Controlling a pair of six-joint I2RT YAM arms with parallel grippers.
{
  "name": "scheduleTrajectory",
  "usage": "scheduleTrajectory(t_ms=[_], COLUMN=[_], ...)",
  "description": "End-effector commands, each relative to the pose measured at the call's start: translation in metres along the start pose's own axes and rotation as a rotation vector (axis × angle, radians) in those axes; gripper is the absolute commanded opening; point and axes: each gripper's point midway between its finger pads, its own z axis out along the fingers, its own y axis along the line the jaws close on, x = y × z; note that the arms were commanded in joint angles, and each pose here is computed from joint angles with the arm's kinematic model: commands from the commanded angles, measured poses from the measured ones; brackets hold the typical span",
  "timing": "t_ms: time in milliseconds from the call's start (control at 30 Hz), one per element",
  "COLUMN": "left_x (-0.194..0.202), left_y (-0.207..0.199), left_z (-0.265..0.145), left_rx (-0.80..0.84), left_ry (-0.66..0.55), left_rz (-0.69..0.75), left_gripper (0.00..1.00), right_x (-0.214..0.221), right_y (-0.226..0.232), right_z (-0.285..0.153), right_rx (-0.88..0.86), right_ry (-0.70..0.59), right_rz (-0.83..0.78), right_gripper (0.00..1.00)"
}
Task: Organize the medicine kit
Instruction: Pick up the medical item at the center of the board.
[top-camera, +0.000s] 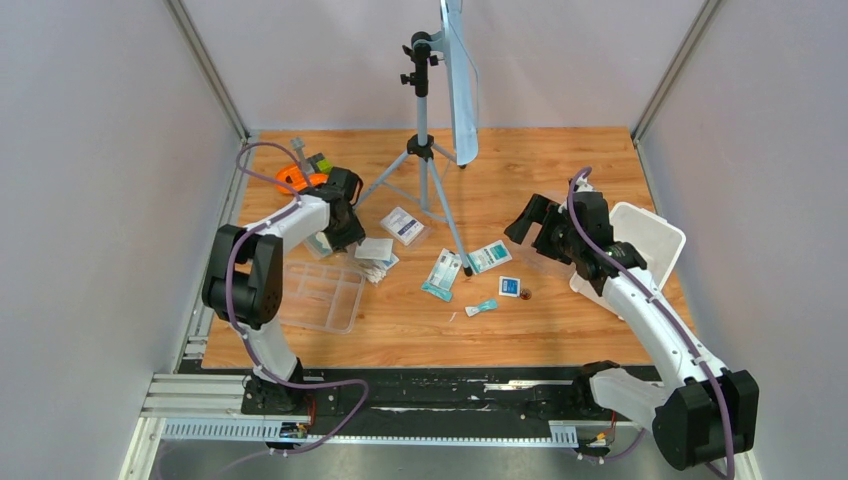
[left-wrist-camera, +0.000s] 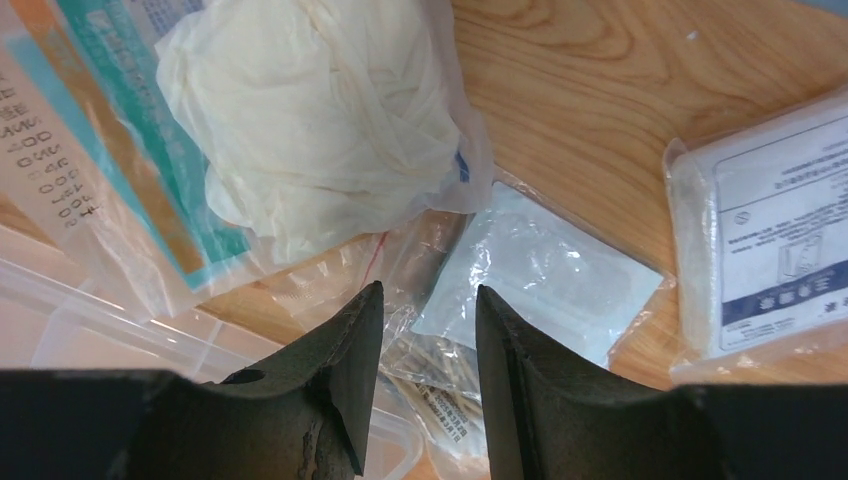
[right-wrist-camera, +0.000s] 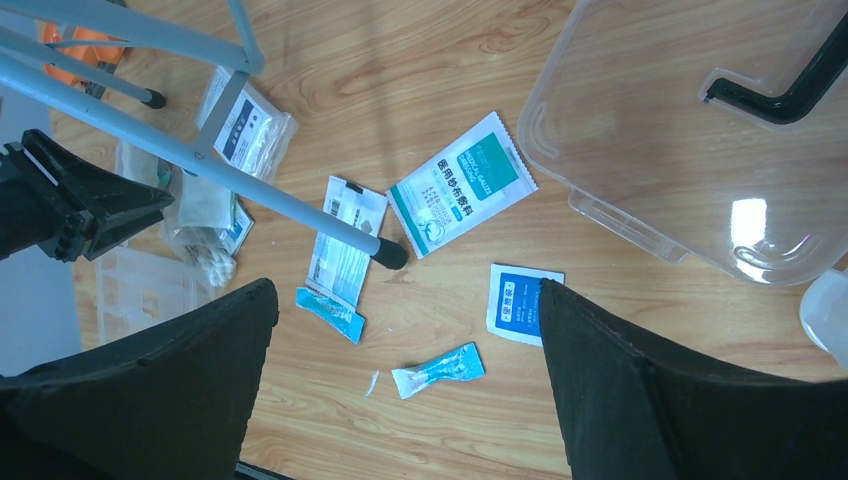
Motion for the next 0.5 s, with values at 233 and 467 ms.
scheduleTrajectory(t_ms=[233, 467], left_x=[0.013, 0.008], left_y=[0.017, 0.015], left_z=[0.015, 0.006], left_rx=[-0.04, -0.032], left_ry=[0.017, 0.002], left_rz=[0.048, 0.076], left_gripper=[0.49, 0.25], right_x=[-0.007, -0.008], right_y=[0.005, 0.004], right_z=[0.002, 0.005], right_rx=[-0.007, 0.001], right_ry=[-0.019, -0.016], right_rz=[0.004, 0.009], right_gripper=[1.0, 1.0])
